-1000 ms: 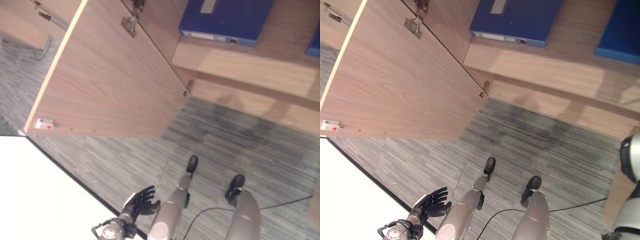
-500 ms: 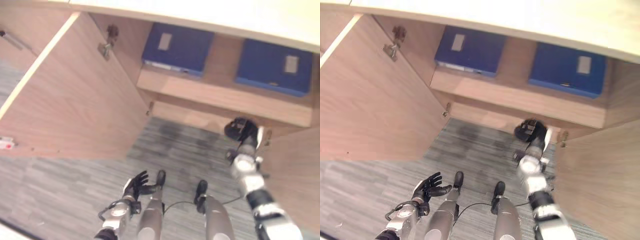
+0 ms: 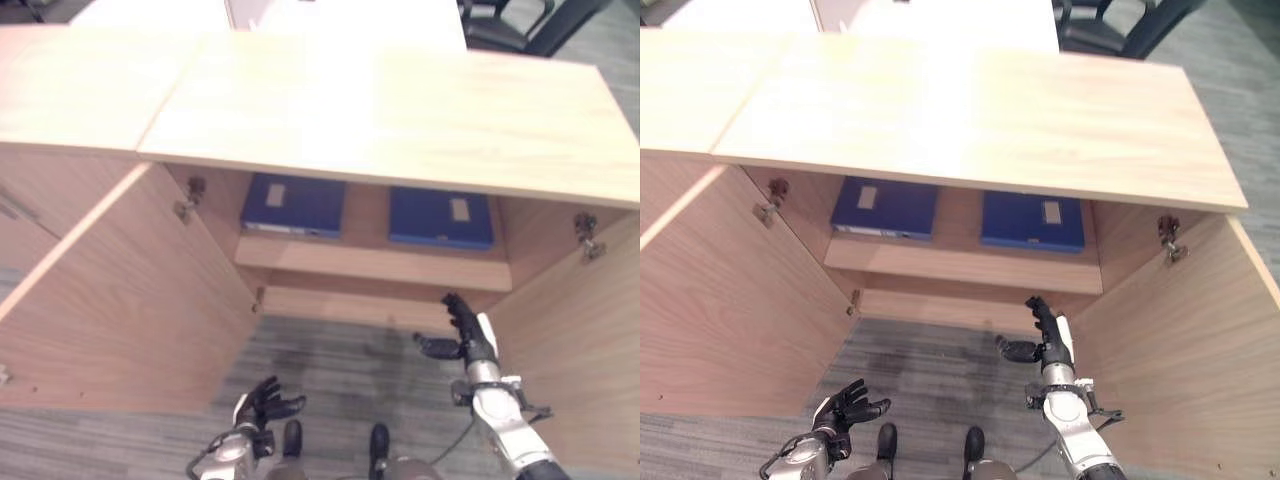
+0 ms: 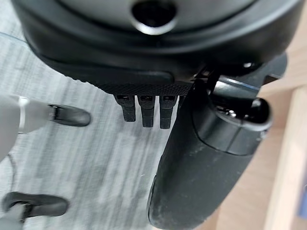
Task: Put the empty folder in the office cabinet
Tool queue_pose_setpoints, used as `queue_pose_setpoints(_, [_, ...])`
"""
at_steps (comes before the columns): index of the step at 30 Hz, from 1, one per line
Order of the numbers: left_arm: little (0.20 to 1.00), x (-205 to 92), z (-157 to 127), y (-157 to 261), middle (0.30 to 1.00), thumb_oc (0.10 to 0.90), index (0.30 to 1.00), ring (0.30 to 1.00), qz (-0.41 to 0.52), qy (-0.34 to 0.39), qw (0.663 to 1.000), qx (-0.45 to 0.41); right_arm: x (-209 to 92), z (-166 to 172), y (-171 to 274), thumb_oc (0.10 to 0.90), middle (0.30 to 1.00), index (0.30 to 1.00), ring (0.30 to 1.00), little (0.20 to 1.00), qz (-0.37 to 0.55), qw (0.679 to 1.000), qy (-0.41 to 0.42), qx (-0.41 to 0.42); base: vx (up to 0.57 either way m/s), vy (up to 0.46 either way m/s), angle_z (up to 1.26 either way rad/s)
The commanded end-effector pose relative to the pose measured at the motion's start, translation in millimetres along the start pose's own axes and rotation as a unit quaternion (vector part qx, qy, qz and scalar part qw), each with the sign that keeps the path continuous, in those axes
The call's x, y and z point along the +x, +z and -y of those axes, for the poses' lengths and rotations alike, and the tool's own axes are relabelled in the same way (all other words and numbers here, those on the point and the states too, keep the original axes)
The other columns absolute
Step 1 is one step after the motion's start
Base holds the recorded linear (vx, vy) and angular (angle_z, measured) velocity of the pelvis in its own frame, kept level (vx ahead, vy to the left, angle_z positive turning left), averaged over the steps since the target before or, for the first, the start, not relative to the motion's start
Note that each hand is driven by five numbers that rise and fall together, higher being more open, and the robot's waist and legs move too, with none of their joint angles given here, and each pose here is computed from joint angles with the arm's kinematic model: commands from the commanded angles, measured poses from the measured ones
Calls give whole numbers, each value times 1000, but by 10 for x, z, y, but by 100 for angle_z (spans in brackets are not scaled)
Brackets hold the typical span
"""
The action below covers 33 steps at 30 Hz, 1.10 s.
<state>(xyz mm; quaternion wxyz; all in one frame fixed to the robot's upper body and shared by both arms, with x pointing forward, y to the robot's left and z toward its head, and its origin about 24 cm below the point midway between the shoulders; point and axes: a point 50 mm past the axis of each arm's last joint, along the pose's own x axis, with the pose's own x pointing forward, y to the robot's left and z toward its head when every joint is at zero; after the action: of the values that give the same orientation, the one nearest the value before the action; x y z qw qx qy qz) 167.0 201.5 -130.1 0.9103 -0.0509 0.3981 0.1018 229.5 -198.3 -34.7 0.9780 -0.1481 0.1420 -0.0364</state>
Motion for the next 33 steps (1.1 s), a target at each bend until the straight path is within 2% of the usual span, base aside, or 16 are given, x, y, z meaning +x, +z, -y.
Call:
queue_pose_setpoints(1, [900,45,60,194,900,800,900,900,44,8,999,-5,47,12,300,800,900,900,900,900,83,996,12,-5,-50,-5,26])
queue_pose_setpoints(4, [900,28,78,343,900,800,900,900,84,9,996,-17,27,-48,270,800,900,900,900,900,78,997,24,-7,-69,-19,28])
queue_pose_setpoints(9, [900,-86,88,689,900,800,900,900,178,-14,984,-22,55,128,287,800,900,900,900,900,82,995,8,-47,-259,51,113])
queue_pose_setpoints(13, [900,-177,105,756,900,800,900,900,209,-38,977,-11,18,209,220,800,900,900,900,900,70,996,-2,-61,-114,66,104])
queue_pose_setpoints(16, [900,-209,129,788,900,800,900,900,218,-53,975,-2,-12,262,139,800,900,900,900,900,51,997,-21,-54,12,81,109])
queue_pose_setpoints(20, [900,-240,91,815,900,800,900,900,224,-55,973,22,-19,134,73,800,900,900,900,900,30,999,-14,-29,63,168,77])
queue_pose_setpoints(25, [900,-260,47,926,900,800,900,900,240,-50,969,26,35,4,174,800,900,900,900,900,43,999,-2,-9,21,194,32])
queue_pose_setpoints(29, [900,-295,65,1044,900,800,900,900,267,-57,961,36,33,41,215,800,900,900,900,900,51,998,-17,15,0,34,43])
queue_pose_setpoints(30, [900,-350,-336,960,900,800,900,900,252,-42,966,42,7,202,208,800,900,900,900,900,55,998,-37,18,62,17,70])
queue_pose_setpoints(31, [900,-363,-472,914,900,800,900,900,246,-29,968,44,-9,237,169,800,900,900,900,900,50,998,-43,20,40,-5,80])
queue_pose_setpoints(33, [900,-330,-546,801,900,800,900,900,223,-21,974,39,-50,251,122,800,900,900,900,900,49,998,-38,19,58,-57,77])
